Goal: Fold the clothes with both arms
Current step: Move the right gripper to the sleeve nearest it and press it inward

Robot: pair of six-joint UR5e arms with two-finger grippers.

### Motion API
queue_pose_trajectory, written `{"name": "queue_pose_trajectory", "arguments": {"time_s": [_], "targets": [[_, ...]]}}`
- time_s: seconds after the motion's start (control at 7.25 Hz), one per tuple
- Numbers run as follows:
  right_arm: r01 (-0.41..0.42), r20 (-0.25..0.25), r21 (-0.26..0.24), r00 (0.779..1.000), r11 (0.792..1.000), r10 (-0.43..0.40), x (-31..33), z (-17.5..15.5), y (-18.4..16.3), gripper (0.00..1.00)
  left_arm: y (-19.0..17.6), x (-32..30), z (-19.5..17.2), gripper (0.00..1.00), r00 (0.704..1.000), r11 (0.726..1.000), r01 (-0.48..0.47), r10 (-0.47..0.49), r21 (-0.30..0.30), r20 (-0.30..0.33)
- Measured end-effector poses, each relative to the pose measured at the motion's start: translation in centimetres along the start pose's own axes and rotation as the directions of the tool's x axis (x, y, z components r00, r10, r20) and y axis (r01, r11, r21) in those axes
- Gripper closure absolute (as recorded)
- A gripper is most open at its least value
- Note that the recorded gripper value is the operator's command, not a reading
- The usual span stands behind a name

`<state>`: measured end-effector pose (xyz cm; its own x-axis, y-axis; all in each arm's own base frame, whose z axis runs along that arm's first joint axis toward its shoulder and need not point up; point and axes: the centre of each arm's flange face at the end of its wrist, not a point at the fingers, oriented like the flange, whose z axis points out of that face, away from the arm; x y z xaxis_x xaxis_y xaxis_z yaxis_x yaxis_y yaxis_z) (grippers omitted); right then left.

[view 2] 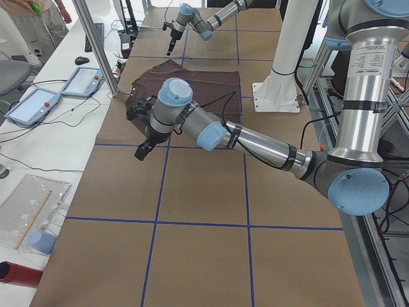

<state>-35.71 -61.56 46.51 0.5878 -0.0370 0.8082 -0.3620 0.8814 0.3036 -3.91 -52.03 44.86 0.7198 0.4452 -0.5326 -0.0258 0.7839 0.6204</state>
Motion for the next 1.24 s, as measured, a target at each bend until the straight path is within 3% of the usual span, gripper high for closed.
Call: {"name": "queue_pose_trajectory", "arguments": {"time_s": [0.69,0.83,0.97,1.1,1.24], "targets": [[0.007,-0.05,0.0,0.999,1.0,-0.008,-0.1,2.9,1.9,0.38,0.1,0.0,0.0,0.0,1.0,1.0,-0.001,0.001,-0.001,-0.001],[0.009,-0.054,0.001,0.998,1.0,-0.009,-0.1,3.1,2.0,0.43,0.1,0.0,0.0,0.0,1.0,1.0,-0.001,0.001,-0.001,-0.001],[0.009,-0.057,0.002,0.998,1.0,-0.009,-0.1,3.1,2.0,0.54,0.1,0.0,0.0,0.0,1.0,1.0,-0.001,0.001,-0.001,-0.001],[0.01,-0.058,0.001,0.998,1.0,-0.01,-0.1,3.2,2.0,0.89,0.1,0.0,0.0,0.0,1.0,1.0,0.0,0.0,-0.001,-0.001],[0.008,-0.061,0.001,0.998,1.0,-0.008,0.0,3.2,2.1,1.0,0.1,0.0,0.0,0.0,1.0,1.0,0.001,-0.001,-0.001,-0.001]]}}
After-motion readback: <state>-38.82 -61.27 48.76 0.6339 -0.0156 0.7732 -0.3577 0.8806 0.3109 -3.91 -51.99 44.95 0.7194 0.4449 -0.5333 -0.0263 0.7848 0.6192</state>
